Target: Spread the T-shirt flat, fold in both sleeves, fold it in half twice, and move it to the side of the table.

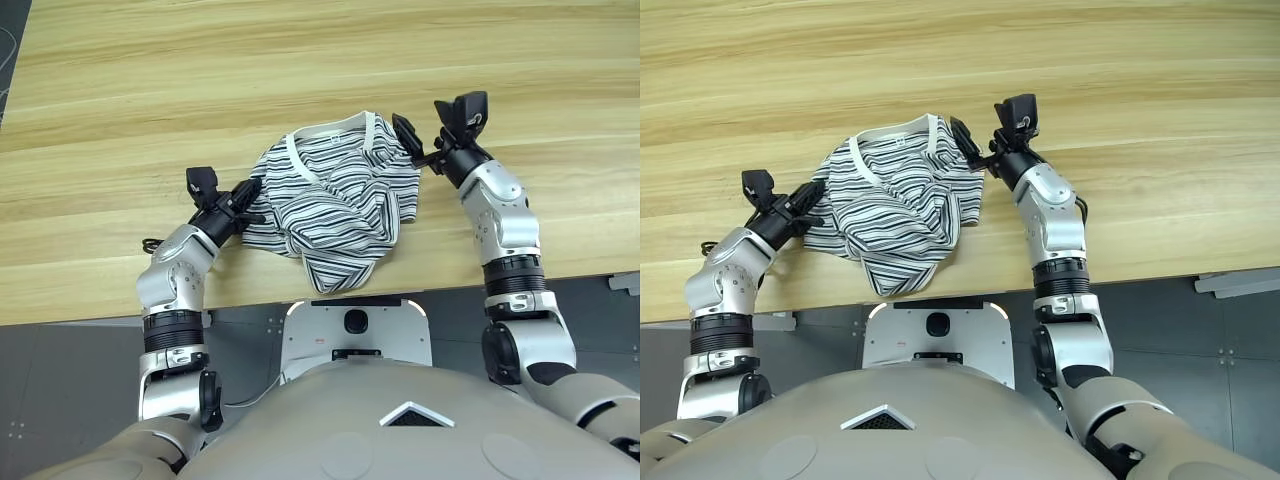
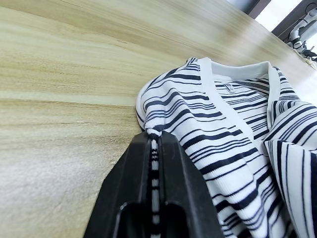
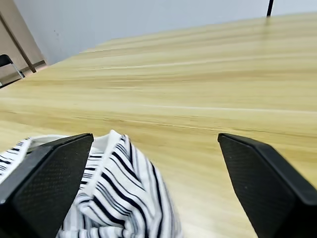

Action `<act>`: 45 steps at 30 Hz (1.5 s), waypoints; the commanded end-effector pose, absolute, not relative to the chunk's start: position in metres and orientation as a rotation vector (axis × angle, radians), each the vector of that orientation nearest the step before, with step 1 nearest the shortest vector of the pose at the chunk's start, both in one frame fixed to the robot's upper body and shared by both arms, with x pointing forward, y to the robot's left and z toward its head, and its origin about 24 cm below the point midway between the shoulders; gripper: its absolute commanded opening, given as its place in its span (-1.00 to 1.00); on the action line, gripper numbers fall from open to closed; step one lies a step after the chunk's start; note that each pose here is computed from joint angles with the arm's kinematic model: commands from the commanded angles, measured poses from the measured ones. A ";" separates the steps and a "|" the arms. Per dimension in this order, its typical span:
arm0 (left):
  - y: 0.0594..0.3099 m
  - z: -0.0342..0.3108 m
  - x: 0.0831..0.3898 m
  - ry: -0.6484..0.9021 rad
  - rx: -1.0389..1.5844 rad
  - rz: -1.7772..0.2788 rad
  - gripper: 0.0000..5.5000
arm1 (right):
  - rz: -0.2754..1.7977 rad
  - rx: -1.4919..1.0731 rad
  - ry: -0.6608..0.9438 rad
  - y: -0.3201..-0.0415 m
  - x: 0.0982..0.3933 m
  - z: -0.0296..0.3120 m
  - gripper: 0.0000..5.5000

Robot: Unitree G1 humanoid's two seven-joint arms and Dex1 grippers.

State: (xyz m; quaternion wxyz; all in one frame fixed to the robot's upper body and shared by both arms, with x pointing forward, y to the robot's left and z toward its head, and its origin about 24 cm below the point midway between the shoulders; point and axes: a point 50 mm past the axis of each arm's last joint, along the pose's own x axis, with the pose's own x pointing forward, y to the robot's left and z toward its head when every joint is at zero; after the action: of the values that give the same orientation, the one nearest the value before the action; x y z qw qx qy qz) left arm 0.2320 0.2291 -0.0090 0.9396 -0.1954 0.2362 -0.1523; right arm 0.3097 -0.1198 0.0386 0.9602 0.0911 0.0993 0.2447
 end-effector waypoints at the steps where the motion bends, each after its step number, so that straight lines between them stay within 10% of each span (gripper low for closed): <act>1: 0.227 -0.024 0.222 0.568 -0.400 -0.284 -0.96 | 0.492 0.164 0.265 -0.110 0.306 0.033 0.62; 24: 0.229 -0.026 0.223 0.562 -0.397 -0.262 -0.96 | 0.471 0.067 0.379 -0.122 0.291 0.004 -0.96; 45: 0.231 -0.028 0.226 0.546 -0.396 -0.237 -0.96 | 0.537 0.072 0.329 -0.118 0.281 0.011 -0.37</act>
State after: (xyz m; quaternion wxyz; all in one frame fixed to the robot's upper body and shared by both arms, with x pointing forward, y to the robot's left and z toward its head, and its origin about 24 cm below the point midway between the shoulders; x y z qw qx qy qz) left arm 0.2368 0.2304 -0.0107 0.9458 -0.1947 0.2217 -0.1359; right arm 0.2825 -0.1177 0.0125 0.9518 0.0467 0.1550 0.2605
